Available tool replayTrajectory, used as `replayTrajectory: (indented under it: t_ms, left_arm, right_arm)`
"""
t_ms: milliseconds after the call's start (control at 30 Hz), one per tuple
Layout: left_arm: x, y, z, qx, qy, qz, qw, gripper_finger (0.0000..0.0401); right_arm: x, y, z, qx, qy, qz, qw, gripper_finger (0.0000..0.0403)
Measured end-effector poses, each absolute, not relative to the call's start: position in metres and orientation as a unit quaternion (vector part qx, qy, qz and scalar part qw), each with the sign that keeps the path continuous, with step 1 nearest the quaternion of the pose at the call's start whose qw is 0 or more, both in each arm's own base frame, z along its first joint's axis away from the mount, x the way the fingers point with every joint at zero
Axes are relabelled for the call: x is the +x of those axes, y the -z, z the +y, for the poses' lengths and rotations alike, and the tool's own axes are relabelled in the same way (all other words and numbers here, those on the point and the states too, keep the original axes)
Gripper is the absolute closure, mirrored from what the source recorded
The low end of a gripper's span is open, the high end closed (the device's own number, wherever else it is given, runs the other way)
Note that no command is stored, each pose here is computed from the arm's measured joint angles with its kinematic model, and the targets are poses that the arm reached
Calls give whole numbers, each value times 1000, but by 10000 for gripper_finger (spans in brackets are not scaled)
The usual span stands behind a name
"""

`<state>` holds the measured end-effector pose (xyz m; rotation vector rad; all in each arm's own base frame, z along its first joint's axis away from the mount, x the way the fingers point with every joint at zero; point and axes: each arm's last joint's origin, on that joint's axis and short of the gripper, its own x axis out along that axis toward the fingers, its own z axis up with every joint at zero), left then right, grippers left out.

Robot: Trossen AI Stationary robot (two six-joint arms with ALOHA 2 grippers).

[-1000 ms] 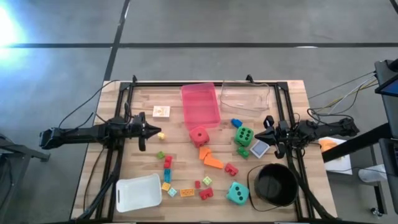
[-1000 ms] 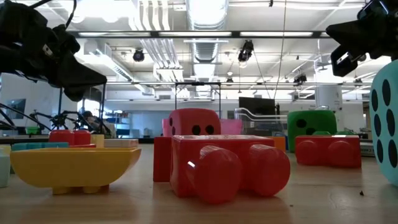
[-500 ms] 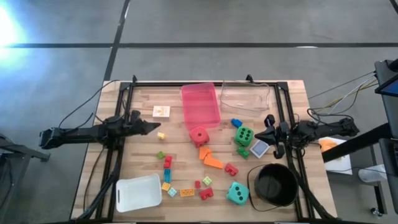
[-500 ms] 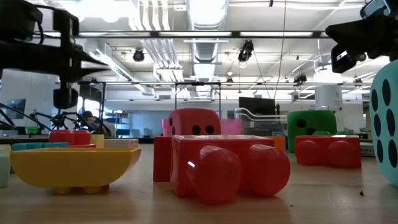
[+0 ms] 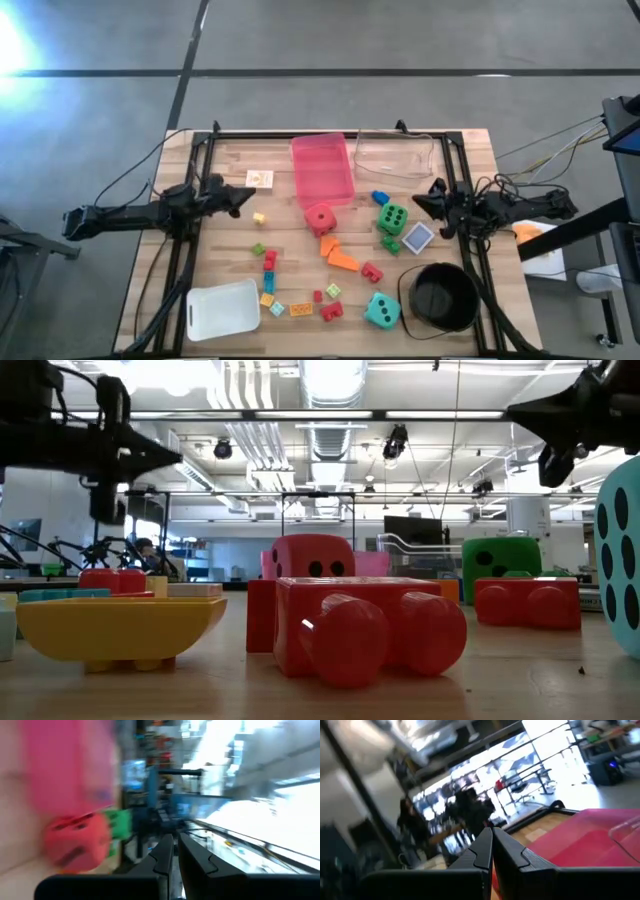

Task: Pick & Place Toys
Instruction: Put the light yellow game piece into the red bin

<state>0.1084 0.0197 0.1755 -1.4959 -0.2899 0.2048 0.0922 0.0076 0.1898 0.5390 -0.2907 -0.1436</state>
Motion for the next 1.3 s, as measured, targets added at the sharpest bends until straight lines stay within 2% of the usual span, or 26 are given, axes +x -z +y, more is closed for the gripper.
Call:
replayTrajectory:
  t_ms: [133, 267, 400, 500, 633, 733, 833, 1100, 1300]
  left_arm:
    - [106, -204, 20, -584, -102, -144, 793, 368]
    - [102, -222, 20, -517, -164, -79, 836, 368]
    - [102, -238, 21, -473, -221, 12, 853, 368]
    - [106, -243, 22, -456, -266, 84, 845, 368]
    - [120, -246, 23, -412, -273, 156, 855, 362]
    - [132, -244, 24, -394, -271, 192, 857, 338]
    - [142, -241, 25, -386, -275, 228, 851, 297]
    - [161, -214, 26, -397, -296, 332, 803, 180]
    - [173, -196, 26, -417, -304, 384, 766, 135]
  right_arm:
    - [91, -195, 7, 280, 64, -159, 945, 394]
    - [88, -210, 7, 317, 48, -174, 931, 394]
    - [87, -234, 7, 318, 44, -153, 935, 394]
    - [87, -248, 7, 319, 57, -105, 940, 394]
    - [88, -265, 7, 315, 79, -43, 945, 394]
    - [89, -278, 8, 305, 91, -18, 948, 394]
    - [90, -290, 8, 297, 97, -3, 950, 394]
    - [92, -309, 7, 291, 112, 1, 950, 394]
    - [97, -305, 8, 290, 117, 15, 950, 394]
